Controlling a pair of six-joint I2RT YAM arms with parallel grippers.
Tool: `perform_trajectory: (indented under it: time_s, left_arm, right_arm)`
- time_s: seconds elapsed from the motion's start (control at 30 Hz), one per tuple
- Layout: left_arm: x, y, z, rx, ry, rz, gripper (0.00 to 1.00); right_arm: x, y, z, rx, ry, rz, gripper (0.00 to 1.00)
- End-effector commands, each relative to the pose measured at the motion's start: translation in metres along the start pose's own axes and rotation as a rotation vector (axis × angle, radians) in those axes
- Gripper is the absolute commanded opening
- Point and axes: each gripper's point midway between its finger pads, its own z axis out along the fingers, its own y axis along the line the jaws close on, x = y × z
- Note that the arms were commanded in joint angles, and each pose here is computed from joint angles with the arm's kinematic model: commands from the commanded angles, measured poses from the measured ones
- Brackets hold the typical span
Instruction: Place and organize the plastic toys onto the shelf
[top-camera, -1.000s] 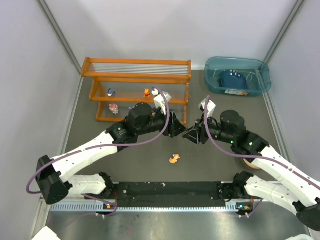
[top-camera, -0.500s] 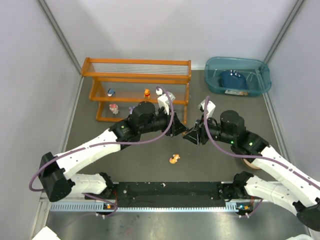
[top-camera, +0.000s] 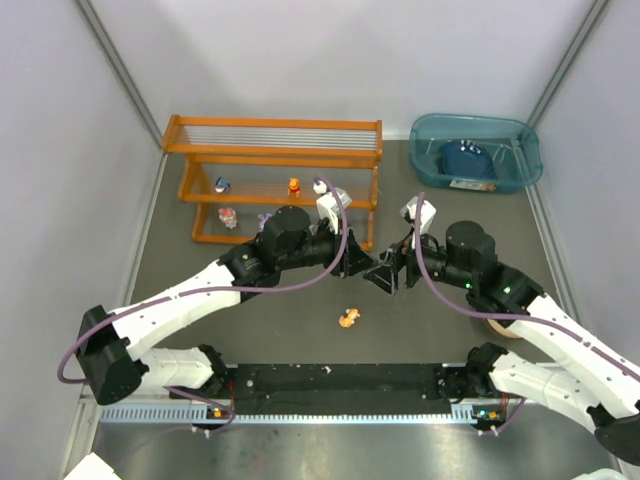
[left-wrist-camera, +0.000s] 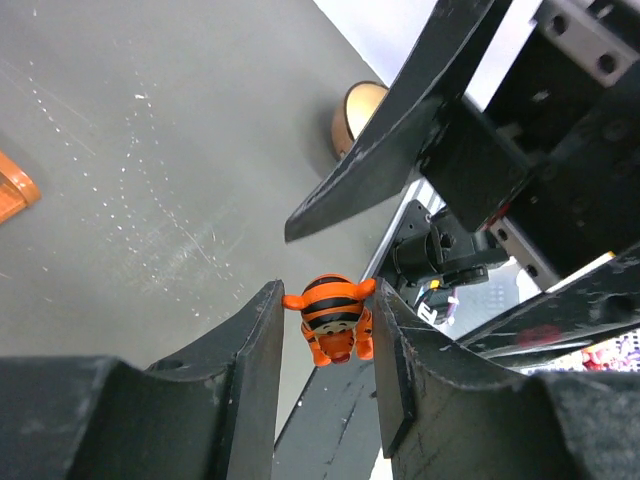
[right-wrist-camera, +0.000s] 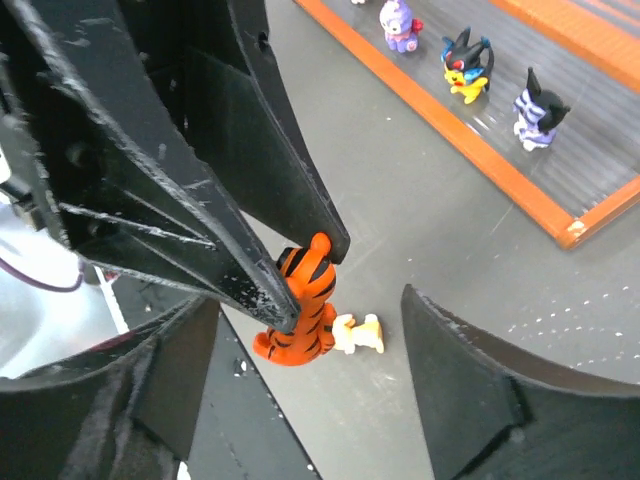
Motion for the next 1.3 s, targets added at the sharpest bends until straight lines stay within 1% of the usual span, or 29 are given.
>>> perform_trajectory:
  time_s: [0.0, 0.07, 0.13, 0.17, 0.27, 0.3, 0.43, 0.53, 0.63, 0.7, 0.73, 0.8, 0.83, 0.97, 1.03, 1.27]
  left_arm:
    - [-0.015, -0.01, -0.011, 0.036, -0.066, 0.038, 0.0]
    - [-0.02, 0.004, -0.013, -0.017, -0.089, 0.05, 0.0]
    - [-0.026, 0.018, -0.017, -0.067, -0.118, 0.064, 0.0]
    - [-0.029, 0.024, -0.018, -0.09, -0.134, 0.068, 0.0]
    - [-0.043, 0.056, -0.025, -0.232, -0.207, 0.097, 0.0]
    - [-0.057, 0.068, -0.029, -0.302, -0.274, 0.119, 0.0]
    - [-0.084, 0.108, -0.042, -0.527, -0.395, 0.251, 0.0]
    - [-0.105, 0.12, -0.044, -0.591, -0.466, 0.302, 0.0]
    - [-0.122, 0.134, -0.04, -0.631, -0.501, 0.327, 0.0]
    - [-0.127, 0.149, -0.035, -0.654, -0.499, 0.332, 0.0]
    - [-0.136, 0.148, -0.034, -0.648, -0.522, 0.339, 0.0]
    - [-0.138, 0.163, -0.028, -0.661, -0.518, 0.339, 0.0]
    - [-0.144, 0.164, -0.027, -0.659, -0.531, 0.343, 0.0]
    - [-0.147, 0.18, -0.015, -0.685, -0.521, 0.355, 0.0]
    - [-0.152, 0.18, -0.012, -0.679, -0.528, 0.355, 0.0]
    - [-0.155, 0.186, 0.0, -0.682, -0.524, 0.351, 0.0]
  right_arm:
    - [-0.052, 0.018, -0.019, -0.031, -0.163, -0.079, 0.76]
    - [-0.059, 0.023, -0.028, -0.04, -0.192, -0.104, 0.79]
    - [-0.062, 0.02, -0.035, -0.007, -0.209, -0.115, 0.81]
    - [-0.07, 0.022, -0.044, 0.001, -0.243, -0.128, 0.82]
    - [-0.079, 0.017, -0.059, 0.059, -0.282, -0.139, 0.84]
    - [-0.08, 0.015, -0.062, 0.07, -0.288, -0.14, 0.84]
    - [-0.074, 0.008, -0.067, 0.109, -0.28, -0.137, 0.85]
    - [-0.068, 0.007, -0.072, 0.113, -0.284, -0.128, 0.85]
    - [-0.059, -0.001, -0.073, 0.15, -0.28, -0.114, 0.85]
    - [-0.056, -0.006, -0.073, 0.174, -0.278, -0.107, 0.85]
    - [-0.054, -0.01, -0.073, 0.194, -0.279, -0.104, 0.87]
    - [-0.051, -0.014, -0.073, 0.212, -0.272, -0.104, 0.96]
    - [-0.051, -0.017, -0.075, 0.225, -0.277, -0.102, 0.99]
    - [-0.049, -0.018, -0.079, 0.232, -0.282, -0.118, 0.99]
    - [-0.049, -0.024, -0.08, 0.267, -0.282, -0.117, 0.99]
    - [-0.047, -0.027, -0.08, 0.278, -0.278, -0.122, 0.99]
